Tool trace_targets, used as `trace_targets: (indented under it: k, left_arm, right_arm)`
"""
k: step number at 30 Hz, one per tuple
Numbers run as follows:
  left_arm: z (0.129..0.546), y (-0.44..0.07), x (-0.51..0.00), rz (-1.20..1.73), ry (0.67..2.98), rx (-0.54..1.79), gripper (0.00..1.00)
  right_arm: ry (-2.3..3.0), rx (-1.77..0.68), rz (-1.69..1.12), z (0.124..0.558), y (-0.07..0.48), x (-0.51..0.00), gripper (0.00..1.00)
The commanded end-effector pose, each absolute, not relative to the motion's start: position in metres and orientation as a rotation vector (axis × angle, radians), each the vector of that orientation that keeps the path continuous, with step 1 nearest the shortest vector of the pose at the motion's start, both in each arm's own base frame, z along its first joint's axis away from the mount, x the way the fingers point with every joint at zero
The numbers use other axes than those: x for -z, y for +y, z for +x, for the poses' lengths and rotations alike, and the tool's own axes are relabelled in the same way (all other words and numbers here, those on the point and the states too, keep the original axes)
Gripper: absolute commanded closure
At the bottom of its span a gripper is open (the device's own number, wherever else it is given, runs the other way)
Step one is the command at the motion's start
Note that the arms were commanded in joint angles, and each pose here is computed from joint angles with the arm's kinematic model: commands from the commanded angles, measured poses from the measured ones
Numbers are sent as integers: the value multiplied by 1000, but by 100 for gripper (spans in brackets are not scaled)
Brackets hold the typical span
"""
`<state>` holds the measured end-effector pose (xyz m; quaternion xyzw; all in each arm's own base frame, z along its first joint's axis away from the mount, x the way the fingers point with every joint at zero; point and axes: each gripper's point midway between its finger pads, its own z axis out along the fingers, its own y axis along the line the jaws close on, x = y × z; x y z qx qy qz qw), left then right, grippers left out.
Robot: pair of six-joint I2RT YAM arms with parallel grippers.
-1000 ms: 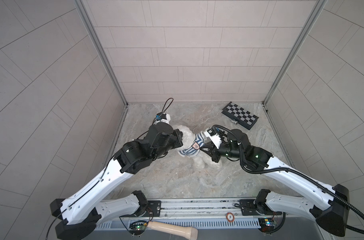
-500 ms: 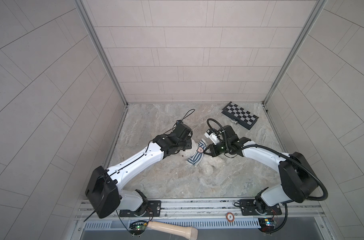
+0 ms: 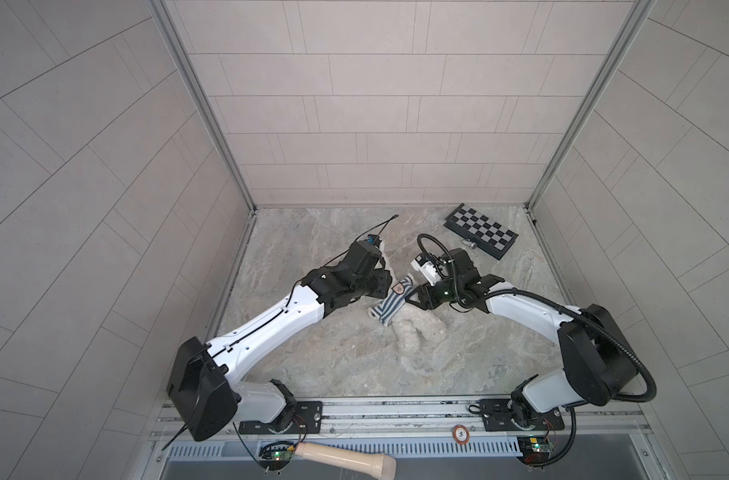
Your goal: Dress the teddy bear
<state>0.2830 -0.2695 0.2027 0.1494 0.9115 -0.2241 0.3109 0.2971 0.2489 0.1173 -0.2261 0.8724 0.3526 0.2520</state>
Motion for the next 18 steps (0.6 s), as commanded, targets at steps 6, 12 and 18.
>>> trace_targets:
  k: [6, 12, 18]
  left_arm:
    - [267, -319, -178, 729, 2425, 623, 52]
    - [286, -314, -152, 670, 2443, 499, 50]
    - [308, -320, -135, 653, 2460, 417, 55]
  right_arm:
    - [2251, -918, -501, 299, 233, -129, 41]
    - [2123, -977, -484, 304, 239, -145, 42]
    - [2179, -969, -447, 313, 239, -124, 41]
